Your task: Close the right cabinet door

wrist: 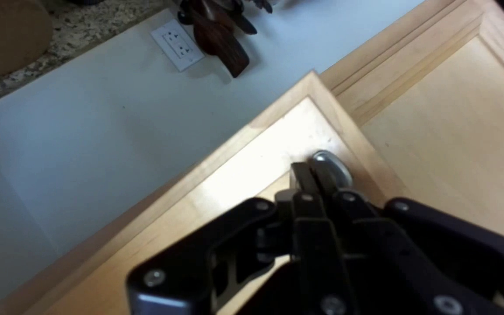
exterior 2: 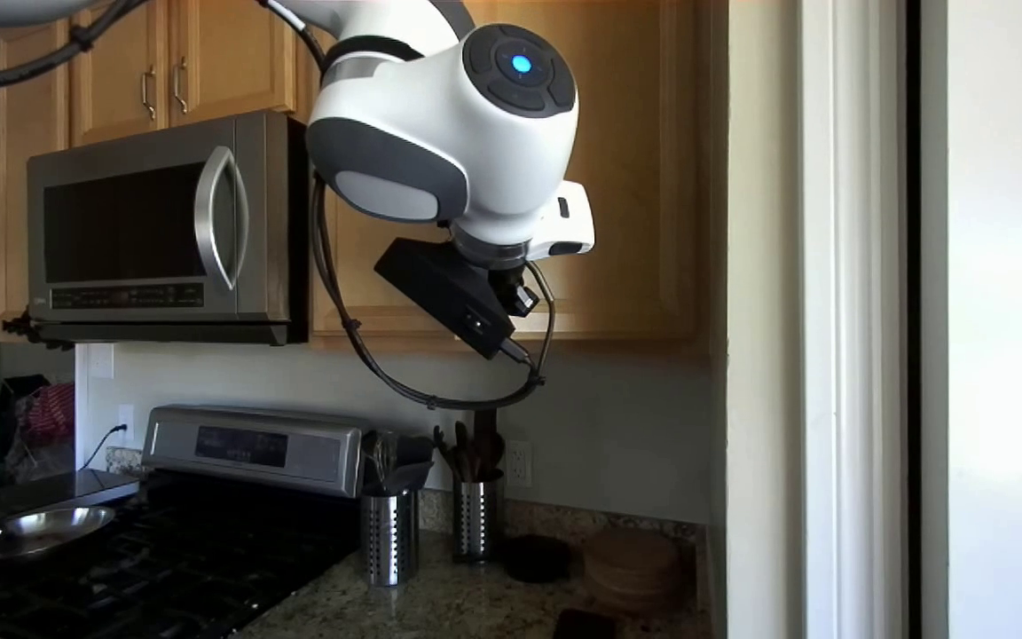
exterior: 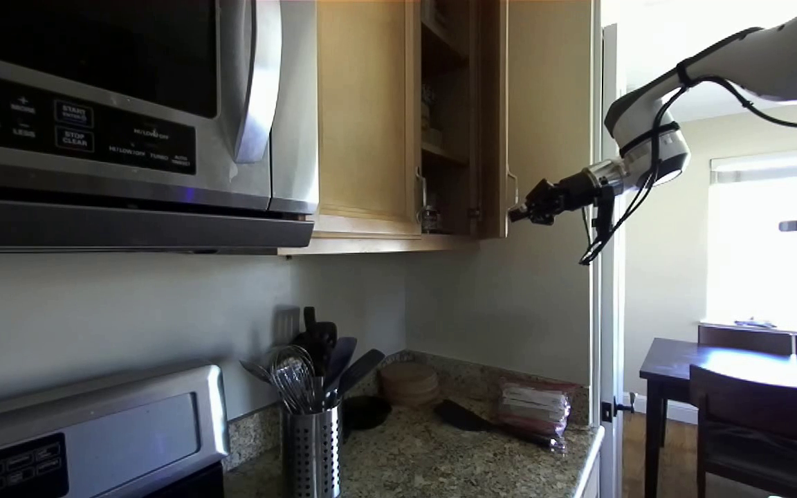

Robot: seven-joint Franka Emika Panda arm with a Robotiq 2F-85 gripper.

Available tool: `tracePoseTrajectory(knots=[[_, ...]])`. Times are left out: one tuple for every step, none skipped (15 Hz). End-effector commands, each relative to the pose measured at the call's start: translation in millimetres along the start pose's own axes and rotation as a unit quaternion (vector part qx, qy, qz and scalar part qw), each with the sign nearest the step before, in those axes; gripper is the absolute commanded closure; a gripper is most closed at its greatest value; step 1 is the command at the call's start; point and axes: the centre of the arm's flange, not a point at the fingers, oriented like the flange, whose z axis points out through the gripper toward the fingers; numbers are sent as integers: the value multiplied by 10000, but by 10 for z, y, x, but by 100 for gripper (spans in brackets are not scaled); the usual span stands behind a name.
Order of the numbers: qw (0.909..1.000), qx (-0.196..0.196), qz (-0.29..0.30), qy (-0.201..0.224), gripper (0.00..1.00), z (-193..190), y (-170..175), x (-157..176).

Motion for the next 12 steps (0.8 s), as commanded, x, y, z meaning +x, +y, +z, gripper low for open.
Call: tracePoseTrajectory(knots=[[9989, 458, -24, 43, 95, 34, -253, 2], [9987, 467, -43, 183, 95, 66, -328, 19], [9985, 468, -64, 278, 95, 89, -375, 36], [9980, 464, -120, 407, 95, 149, -434, 61], [9977, 482, -139, 463, 95, 190, -477, 85], [9982, 386, -169, 421, 95, 259, -502, 103], [9986, 318, -226, 354, 95, 293, -518, 106], [9988, 174, -359, 285, 95, 335, -493, 87], [9984, 82, -490, 257, 95, 359, -467, 81], [9977, -57, -630, 263, 95, 364, -437, 93], [9968, -174, -725, 289, 95, 350, -415, 109], [9957, -291, -813, 329, 94, 304, -388, 132]])
